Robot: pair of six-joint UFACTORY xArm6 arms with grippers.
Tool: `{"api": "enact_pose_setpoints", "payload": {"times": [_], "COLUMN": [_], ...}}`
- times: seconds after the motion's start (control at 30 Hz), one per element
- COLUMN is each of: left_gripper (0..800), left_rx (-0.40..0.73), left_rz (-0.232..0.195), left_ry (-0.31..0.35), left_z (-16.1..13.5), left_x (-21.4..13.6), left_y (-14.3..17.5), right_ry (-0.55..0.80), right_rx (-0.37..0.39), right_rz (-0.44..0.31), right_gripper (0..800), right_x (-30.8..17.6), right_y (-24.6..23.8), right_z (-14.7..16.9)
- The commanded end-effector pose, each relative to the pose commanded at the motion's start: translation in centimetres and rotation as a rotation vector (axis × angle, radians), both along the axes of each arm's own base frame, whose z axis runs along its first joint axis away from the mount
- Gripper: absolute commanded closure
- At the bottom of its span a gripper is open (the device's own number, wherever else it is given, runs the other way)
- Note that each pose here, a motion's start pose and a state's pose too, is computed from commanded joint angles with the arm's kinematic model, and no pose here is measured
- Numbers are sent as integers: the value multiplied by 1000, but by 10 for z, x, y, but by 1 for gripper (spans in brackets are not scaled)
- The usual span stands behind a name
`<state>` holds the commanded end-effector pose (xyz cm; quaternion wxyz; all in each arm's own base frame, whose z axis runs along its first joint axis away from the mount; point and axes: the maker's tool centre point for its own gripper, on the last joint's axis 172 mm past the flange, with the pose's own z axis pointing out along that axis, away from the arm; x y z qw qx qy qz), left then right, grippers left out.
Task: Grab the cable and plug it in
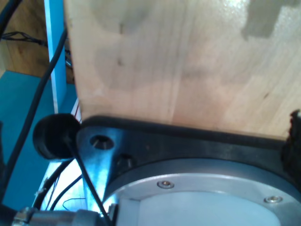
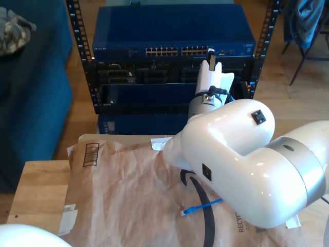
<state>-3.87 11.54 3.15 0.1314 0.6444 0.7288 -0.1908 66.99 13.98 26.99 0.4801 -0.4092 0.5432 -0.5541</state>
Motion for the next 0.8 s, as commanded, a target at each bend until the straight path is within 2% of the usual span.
{"api": "enact_pose_setpoints", "payload": {"times": [0.8], "left_gripper": [0], "left_rx": [0], "left_rz": [-1], "left_ry": [-1], "left_z": [0], "left_x": [0], "left_y": [0], "right_ry": [-20], "right_rx": [8], "right_rz": [8], "right_gripper": [798], "right_x": [4], "right_y": [4], "right_z": [9]}}
